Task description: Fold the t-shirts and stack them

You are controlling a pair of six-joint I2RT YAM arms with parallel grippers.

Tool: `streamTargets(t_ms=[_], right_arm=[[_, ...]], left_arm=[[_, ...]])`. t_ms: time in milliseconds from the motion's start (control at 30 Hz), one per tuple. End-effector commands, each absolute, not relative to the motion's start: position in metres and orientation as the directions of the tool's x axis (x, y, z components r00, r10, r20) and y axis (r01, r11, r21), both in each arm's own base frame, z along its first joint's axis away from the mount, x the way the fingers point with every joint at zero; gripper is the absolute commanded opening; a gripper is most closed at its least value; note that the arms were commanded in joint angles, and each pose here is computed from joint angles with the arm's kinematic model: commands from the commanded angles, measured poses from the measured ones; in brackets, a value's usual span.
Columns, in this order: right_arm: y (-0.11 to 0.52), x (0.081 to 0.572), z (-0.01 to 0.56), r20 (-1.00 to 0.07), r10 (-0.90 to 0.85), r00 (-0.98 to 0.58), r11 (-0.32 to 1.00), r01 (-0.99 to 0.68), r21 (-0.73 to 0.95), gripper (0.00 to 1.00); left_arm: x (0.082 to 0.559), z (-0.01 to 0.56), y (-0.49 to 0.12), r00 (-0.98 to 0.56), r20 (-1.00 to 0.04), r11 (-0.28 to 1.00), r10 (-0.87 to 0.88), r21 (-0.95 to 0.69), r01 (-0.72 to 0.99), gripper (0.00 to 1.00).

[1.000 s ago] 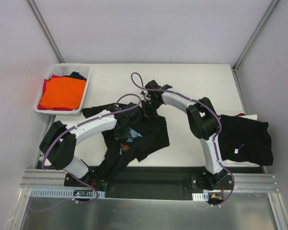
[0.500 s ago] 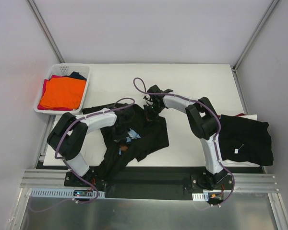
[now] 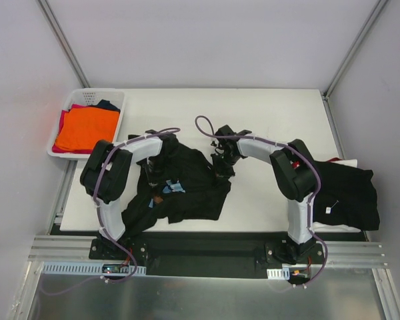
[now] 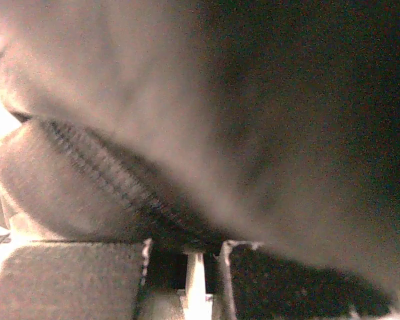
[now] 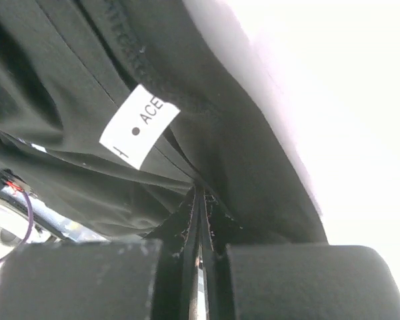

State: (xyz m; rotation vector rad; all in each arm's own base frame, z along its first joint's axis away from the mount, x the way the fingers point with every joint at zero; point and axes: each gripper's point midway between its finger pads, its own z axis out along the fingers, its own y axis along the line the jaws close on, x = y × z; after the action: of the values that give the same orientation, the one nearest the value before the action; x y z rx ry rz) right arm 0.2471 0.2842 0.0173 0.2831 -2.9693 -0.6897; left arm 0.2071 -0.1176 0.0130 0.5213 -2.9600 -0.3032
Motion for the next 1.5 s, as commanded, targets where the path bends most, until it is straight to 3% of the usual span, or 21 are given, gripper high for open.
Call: streamTargets(t_ms=[0, 167, 333, 700, 900, 1000, 1100, 1133, 1167, 1267, 1467], right_arm=[[0.259, 0.242, 0.033, 0.008, -0.187, -0.982, 0.910, -0.170, 0.377, 0.01], [0.250, 0.237, 0.044, -0.007, -0.170, -0.985, 0.917, -0.160, 0.366, 0.01], [0.236, 0.235, 0.048, -0.017, -0.135, -0.991, 0.933, -0.133, 0.335, 0.01], [0.223, 0.235, 0.066, -0.060, -0.069, -0.996, 0.942, -0.085, 0.324, 0.01], [0.219, 0.233, 0.072, -0.072, -0.052, -0.996, 0.945, -0.073, 0.319, 0.01], [0.219, 0.232, 0.074, -0.076, -0.047, -0.996, 0.945, -0.069, 0.321, 0.01], [0.218, 0.232, 0.075, -0.083, -0.040, -0.996, 0.945, -0.065, 0.321, 0.01], [0.218, 0.231, 0.075, -0.079, -0.039, -0.996, 0.945, -0.063, 0.320, 0.01], [0.218, 0.230, 0.075, -0.080, -0.039, -0.996, 0.945, -0.063, 0.322, 0.01], [0.219, 0.230, 0.076, -0.084, -0.036, -0.996, 0.944, -0.062, 0.324, 0.01], [0.223, 0.229, 0.073, -0.079, -0.036, -0.996, 0.941, -0.061, 0.333, 0.01]], left_arm=[[0.246, 0.006, -0.125, -0.972, 0.070, 0.957, -0.225, 0.202, -0.208, 0.00], [0.284, 0.008, -0.163, -0.985, 0.110, 0.989, -0.133, 0.077, -0.125, 0.00], [0.308, 0.004, -0.192, -0.992, 0.114, 0.997, -0.046, 0.071, -0.038, 0.00], [0.315, -0.019, -0.252, -0.983, 0.181, 0.999, 0.032, 0.006, 0.034, 0.00], [0.333, -0.015, -0.273, -0.987, 0.155, 0.999, 0.046, -0.022, 0.044, 0.00], [0.339, 0.006, -0.270, -0.995, 0.095, 1.000, 0.026, -0.007, 0.026, 0.00], [0.347, 0.029, -0.269, -1.000, 0.017, 1.000, 0.012, -0.020, 0.011, 0.15], [0.350, 0.035, -0.270, -1.000, -0.003, 0.999, 0.012, -0.030, 0.012, 0.42], [0.354, 0.043, -0.272, -1.000, -0.024, 0.999, 0.013, -0.042, 0.014, 0.60], [0.362, 0.071, -0.277, -0.997, -0.081, 0.997, 0.003, -0.078, 0.010, 0.99], [0.353, 0.135, -0.276, -0.983, -0.179, 0.990, -0.037, -0.137, -0.012, 0.99]])
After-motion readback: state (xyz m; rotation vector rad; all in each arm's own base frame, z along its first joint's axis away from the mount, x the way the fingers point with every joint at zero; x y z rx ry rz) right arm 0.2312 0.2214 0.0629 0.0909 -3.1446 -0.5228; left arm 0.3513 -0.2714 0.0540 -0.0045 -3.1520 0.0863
